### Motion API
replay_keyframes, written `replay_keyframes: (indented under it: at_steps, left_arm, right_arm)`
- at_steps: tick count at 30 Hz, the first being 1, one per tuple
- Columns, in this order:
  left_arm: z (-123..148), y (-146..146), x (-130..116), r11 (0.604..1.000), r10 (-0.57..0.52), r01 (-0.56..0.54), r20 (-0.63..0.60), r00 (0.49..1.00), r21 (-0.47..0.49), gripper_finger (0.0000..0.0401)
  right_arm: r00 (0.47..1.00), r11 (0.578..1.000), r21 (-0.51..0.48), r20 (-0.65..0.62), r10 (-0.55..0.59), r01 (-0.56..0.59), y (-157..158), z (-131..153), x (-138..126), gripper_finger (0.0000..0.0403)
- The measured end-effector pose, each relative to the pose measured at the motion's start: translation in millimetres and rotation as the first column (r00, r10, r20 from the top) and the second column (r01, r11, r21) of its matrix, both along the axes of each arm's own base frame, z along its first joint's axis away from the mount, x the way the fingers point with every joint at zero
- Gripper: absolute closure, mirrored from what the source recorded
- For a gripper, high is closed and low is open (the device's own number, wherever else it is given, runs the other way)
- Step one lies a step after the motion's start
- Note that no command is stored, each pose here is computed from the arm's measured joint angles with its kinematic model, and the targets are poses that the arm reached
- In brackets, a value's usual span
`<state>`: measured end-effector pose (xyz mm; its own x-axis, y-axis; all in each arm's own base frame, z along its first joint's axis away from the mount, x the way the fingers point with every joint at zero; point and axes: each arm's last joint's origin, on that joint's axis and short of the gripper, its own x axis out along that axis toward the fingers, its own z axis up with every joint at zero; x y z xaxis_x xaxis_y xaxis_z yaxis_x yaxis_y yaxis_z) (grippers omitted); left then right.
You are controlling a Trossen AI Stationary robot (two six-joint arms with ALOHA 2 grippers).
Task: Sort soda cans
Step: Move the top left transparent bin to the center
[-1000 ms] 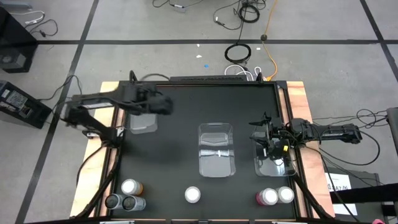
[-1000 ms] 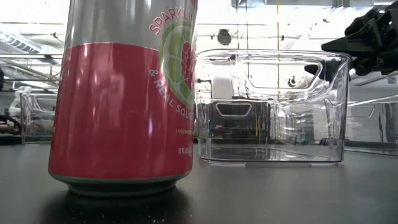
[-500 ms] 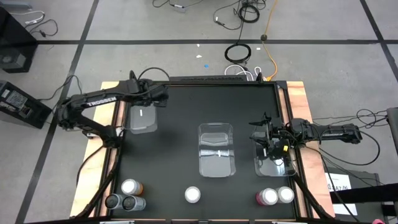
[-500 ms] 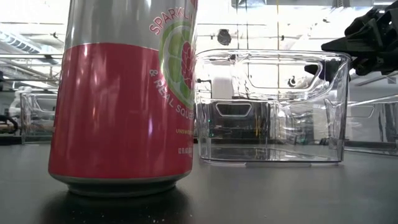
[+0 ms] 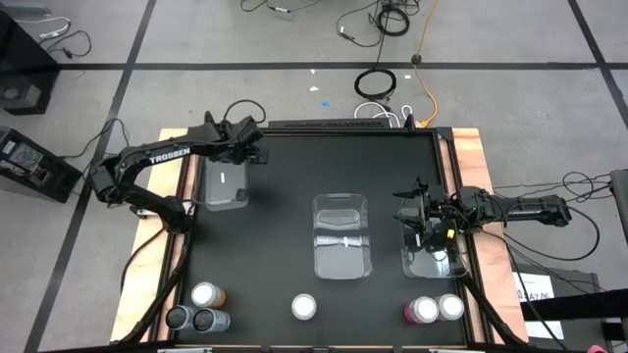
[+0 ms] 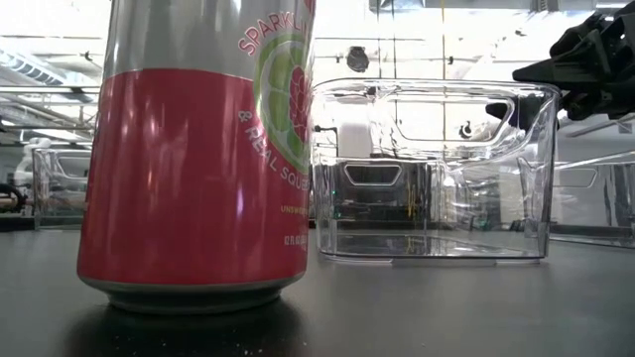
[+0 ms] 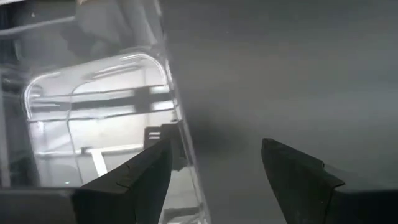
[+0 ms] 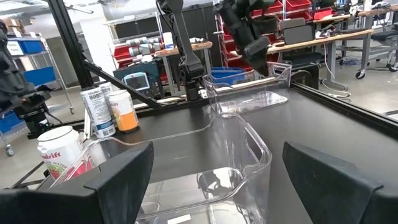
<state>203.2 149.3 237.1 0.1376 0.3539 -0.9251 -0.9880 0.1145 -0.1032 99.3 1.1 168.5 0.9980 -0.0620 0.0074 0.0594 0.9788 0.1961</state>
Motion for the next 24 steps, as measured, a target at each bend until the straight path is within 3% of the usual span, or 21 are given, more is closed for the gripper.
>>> replay_keyframes:
  at_steps: [14,18,24]
  left_arm:
    - [-47,0,-11,0.993,0.039,-0.042,-0.026,0.999,-0.113,0.0157]
    - [-52,0,-9,0.991,0.032,-0.036,-0.036,0.999,-0.127,0.0219]
    - [-54,-5,-4,0.989,0.049,-0.053,-0.034,0.998,-0.138,0.0368]
  right_arm:
    - [1.000,1.000,0.000,0.000,0.000,0.000,0,0,0,0.0053]
    - [1.000,1.000,0.000,0.000,0.000,0.000,0,0,0,0.0053]
    - [1.000,1.000,0.000,0.000,0.000,0.000,0,0,0,0.0053]
